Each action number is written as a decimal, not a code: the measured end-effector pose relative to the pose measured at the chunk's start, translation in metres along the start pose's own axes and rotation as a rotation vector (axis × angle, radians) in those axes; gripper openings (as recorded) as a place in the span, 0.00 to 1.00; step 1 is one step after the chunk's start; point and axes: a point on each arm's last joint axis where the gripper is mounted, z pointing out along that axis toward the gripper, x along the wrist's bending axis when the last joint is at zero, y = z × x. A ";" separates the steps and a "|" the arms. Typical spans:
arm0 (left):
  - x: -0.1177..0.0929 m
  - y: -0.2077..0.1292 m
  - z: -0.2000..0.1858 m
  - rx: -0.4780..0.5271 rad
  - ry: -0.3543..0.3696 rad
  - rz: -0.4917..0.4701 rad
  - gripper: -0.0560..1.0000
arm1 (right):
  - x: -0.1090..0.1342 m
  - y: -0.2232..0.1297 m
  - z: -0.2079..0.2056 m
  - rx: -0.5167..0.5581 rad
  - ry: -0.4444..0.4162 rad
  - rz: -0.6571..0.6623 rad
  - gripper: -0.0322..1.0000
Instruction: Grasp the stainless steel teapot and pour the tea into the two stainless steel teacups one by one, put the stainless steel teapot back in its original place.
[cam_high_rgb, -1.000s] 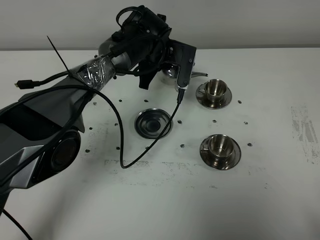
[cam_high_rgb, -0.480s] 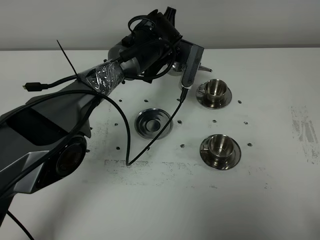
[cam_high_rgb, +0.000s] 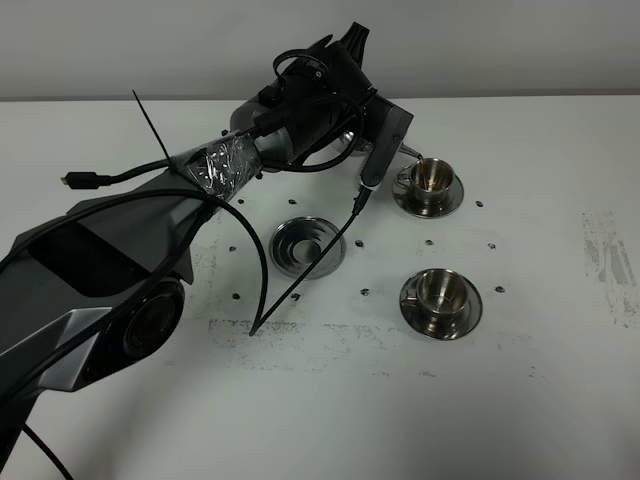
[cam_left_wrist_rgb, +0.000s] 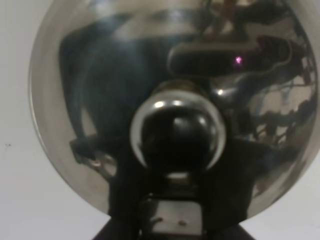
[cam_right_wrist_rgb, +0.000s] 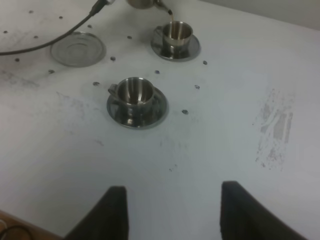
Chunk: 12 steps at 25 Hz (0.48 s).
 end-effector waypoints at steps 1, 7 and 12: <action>0.000 0.001 0.000 0.002 0.005 0.007 0.22 | 0.000 0.000 0.000 0.000 0.000 0.000 0.43; 0.000 0.002 0.003 0.013 0.024 0.030 0.22 | 0.000 0.000 0.000 0.000 0.000 0.000 0.43; 0.002 0.001 0.003 0.032 0.045 0.053 0.22 | 0.000 0.000 0.000 0.000 0.000 0.000 0.43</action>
